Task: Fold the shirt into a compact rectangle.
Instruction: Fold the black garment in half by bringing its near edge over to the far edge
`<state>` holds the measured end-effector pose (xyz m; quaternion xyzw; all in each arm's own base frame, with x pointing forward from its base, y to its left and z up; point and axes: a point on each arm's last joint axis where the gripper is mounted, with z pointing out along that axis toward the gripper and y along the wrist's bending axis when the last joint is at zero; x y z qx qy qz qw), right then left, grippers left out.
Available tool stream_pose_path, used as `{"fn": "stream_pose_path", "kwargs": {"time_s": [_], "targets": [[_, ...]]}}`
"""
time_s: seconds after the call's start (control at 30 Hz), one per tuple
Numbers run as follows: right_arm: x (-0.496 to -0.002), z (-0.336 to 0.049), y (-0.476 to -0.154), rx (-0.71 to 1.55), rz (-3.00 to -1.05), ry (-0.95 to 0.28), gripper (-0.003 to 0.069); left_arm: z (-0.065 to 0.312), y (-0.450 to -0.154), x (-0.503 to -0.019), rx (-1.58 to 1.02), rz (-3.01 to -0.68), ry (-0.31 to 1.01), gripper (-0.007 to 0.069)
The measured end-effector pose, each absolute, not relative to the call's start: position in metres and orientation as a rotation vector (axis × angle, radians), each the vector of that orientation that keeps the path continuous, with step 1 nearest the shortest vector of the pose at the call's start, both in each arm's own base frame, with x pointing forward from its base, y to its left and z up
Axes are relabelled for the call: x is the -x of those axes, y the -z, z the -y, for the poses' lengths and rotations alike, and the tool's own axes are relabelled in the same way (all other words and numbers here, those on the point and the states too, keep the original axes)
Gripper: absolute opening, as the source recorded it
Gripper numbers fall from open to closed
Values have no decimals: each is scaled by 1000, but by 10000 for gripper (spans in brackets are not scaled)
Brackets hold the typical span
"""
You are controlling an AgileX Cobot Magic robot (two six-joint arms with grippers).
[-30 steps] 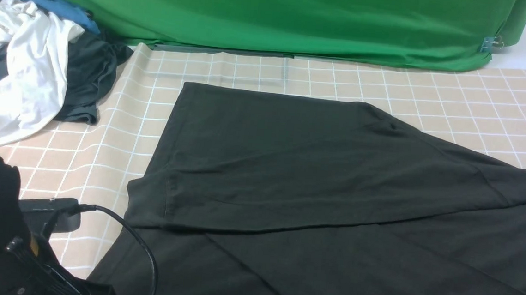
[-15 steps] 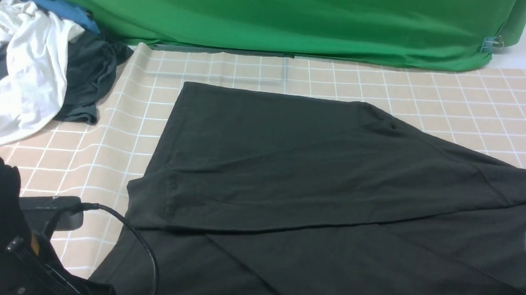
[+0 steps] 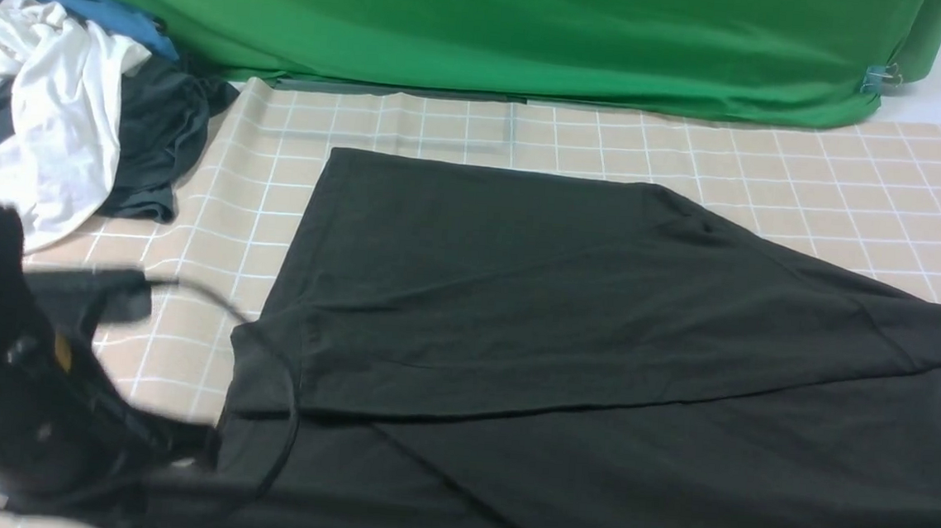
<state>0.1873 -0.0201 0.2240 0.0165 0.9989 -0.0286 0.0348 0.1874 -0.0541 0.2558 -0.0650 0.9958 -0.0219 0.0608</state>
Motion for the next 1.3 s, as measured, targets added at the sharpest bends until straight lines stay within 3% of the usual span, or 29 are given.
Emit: {"fn": "stream_pose_path", "kwargs": {"time_s": [0.3, 0.6, 0.87, 1.03, 1.23, 1.27, 1.3], "targets": [[-235, 24, -253, -39, -2967, 103, 45, 51, -293, -249, 354, -2870, 145, 13], [-329, 34, -258, -11, -2949, 100, 45, 42, -312, -360, 459, -2766, 209, 13], [-415, 43, -232, 4, -2957, 88, 45, 38, -279, -452, 508, -2782, 222, 13], [-436, 45, -215, 5, -2959, 88, 50, 40, -259, -477, 506, -2783, 221, 13], [-444, 48, -217, -12, -2904, 119, 208, 40, -254, -482, 508, -2785, 217, 13], [-445, 47, -221, -26, -2892, 121, 283, 40, -255, -483, 507, -2783, 217, 13], [-445, 44, -225, -23, -2886, 115, 314, 40, -254, -483, 508, -2784, 216, 13]]}}
